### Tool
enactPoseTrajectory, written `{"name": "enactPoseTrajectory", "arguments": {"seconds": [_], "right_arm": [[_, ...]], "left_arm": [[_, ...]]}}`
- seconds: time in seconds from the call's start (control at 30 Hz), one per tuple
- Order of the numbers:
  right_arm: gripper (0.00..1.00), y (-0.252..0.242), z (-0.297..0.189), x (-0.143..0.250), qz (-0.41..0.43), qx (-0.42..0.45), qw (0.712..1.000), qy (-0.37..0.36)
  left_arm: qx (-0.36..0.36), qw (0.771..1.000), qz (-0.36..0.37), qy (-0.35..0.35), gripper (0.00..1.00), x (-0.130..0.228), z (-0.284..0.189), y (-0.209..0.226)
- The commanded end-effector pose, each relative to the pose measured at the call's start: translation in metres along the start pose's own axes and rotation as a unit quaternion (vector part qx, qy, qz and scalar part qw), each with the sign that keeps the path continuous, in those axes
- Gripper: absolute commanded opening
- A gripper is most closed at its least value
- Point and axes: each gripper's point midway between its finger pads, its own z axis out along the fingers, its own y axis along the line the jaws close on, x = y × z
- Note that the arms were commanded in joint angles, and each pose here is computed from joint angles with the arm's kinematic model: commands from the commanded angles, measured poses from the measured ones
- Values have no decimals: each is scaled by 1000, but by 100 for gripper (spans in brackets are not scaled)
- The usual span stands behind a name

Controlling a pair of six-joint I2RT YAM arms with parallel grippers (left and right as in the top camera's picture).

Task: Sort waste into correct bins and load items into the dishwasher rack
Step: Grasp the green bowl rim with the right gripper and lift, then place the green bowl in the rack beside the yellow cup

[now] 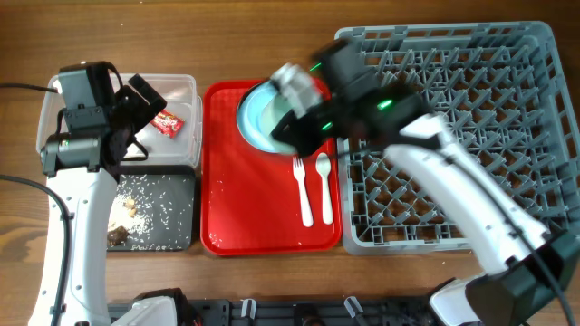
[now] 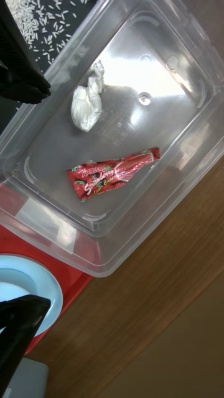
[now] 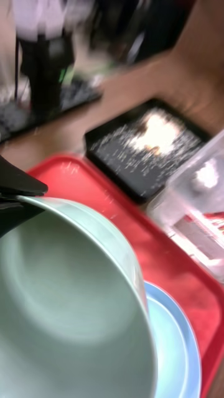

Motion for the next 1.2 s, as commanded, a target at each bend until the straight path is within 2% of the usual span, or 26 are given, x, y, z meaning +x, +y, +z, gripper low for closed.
{"name": "enactPoseTrajectory", "arguments": {"seconds": [0.0,0.17,0.43,0.57,0.83,1.07,1.17], "right_arm": [[4,6,-36,-9,56,-166,984,-44],[4,-29,-78,-9,92,-264,953,-119],[4,-113,-91,31,170,-218,944,-180],[4,-135,-90,50,188,-204,940,-198],[4,-155,-81,78,226,-200,930,-212],[4,-135,-102,61,192,-281,913,-227],[4,-136,-103,61,193,-280,913,-227]], "left_arm": [[3,1000,-6,-5,100,-4,-2,-2],[3,1000,-6,-5,100,-4,-2,-2],[3,1000,-6,-5,100,-4,-2,-2],[3,1000,-6,-5,100,-4,-2,-2],[3,1000,-6,-5,100,-4,-2,-2],[3,1000,-6,-5,100,-4,-2,-2],[3,1000,-6,-5,100,-4,-2,-2]]}}
